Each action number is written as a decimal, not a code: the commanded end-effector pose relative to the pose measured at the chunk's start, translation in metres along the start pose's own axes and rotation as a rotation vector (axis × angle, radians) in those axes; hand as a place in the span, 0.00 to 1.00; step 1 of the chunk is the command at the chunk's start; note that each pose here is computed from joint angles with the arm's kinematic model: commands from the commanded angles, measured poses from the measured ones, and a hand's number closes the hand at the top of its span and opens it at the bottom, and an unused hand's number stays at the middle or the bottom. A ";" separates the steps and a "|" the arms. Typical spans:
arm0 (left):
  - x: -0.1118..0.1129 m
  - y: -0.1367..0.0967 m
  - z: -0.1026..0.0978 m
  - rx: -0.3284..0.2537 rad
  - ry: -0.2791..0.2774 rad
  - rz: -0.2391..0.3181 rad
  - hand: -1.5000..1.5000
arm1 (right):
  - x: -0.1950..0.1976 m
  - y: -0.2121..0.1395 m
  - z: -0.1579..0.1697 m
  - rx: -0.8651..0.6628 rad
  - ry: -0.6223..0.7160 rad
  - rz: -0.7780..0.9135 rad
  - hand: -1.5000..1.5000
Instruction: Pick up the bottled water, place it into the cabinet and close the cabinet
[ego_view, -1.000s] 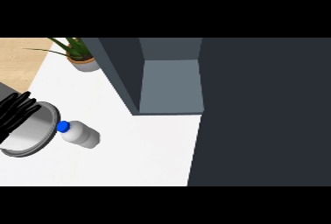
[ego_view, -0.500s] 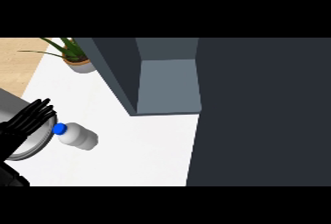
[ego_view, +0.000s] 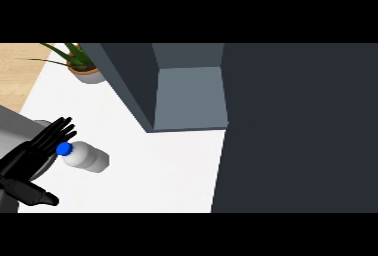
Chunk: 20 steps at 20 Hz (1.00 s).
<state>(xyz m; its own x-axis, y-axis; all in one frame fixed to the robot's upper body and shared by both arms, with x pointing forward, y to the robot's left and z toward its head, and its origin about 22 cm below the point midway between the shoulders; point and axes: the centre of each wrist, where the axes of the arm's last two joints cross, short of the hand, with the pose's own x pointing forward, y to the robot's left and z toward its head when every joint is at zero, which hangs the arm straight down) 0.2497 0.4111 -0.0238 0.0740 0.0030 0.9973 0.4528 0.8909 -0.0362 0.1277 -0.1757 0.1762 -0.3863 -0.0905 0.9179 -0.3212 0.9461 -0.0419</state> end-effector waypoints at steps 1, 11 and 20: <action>-0.026 -0.001 -0.021 -0.037 -0.020 0.069 0.00 | 0.016 0.000 0.004 -0.024 -0.047 0.031 0.00; -0.076 -0.024 -0.025 0.005 -0.075 0.103 0.00 | 0.024 0.001 0.017 -0.043 -0.024 0.027 0.00; -0.084 -0.025 -0.038 0.022 -0.152 0.142 0.00 | 0.010 0.001 0.009 -0.028 -0.036 0.044 0.00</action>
<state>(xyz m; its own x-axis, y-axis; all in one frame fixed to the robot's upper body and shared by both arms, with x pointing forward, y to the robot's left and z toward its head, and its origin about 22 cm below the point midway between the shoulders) 0.2710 0.3727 -0.1003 0.0623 0.0564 0.9965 0.3436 0.9361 -0.0745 0.1264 -0.1759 0.1727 -0.3875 -0.0848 0.9179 -0.3103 0.9496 -0.0432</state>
